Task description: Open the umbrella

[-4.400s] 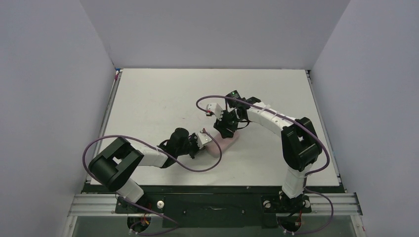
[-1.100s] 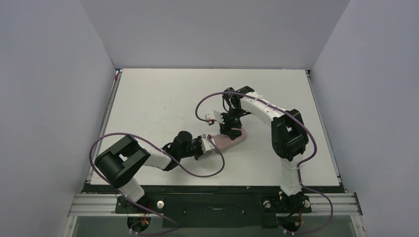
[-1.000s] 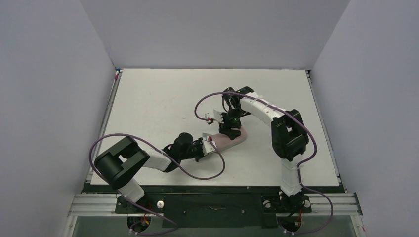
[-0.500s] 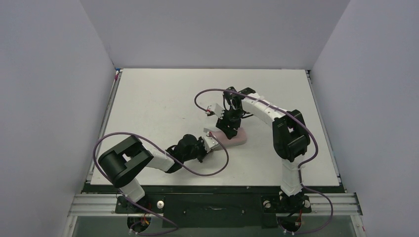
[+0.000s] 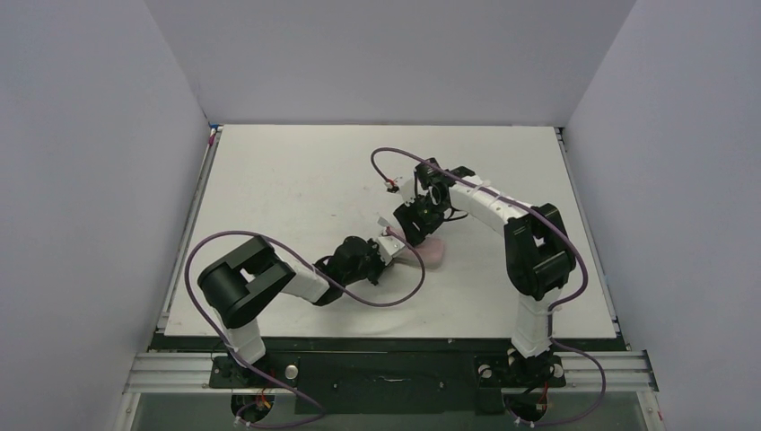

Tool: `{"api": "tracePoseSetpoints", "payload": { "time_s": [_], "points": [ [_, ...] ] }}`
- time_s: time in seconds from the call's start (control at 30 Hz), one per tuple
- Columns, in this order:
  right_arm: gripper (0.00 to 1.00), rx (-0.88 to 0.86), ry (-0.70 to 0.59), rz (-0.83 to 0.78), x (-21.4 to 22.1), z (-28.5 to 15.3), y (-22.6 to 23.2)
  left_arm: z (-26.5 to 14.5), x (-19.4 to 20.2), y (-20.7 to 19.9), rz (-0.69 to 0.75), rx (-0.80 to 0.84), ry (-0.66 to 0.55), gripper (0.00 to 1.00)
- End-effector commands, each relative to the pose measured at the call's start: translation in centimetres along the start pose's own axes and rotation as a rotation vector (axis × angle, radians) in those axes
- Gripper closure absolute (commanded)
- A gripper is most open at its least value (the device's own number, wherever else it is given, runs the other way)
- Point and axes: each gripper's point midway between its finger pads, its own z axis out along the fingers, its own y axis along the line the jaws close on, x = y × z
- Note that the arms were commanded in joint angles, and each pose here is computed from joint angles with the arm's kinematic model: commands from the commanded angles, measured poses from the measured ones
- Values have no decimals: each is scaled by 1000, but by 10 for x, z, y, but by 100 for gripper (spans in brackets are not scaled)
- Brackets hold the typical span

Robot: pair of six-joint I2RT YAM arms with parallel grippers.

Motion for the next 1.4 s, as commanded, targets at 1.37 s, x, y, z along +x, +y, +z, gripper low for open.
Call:
{"api": "tracePoseSetpoints", "payload": {
  "time_s": [1.37],
  "points": [
    [39,-243,24,368,66,1,34,13,-10,28,42,34,33,100]
  ]
}}
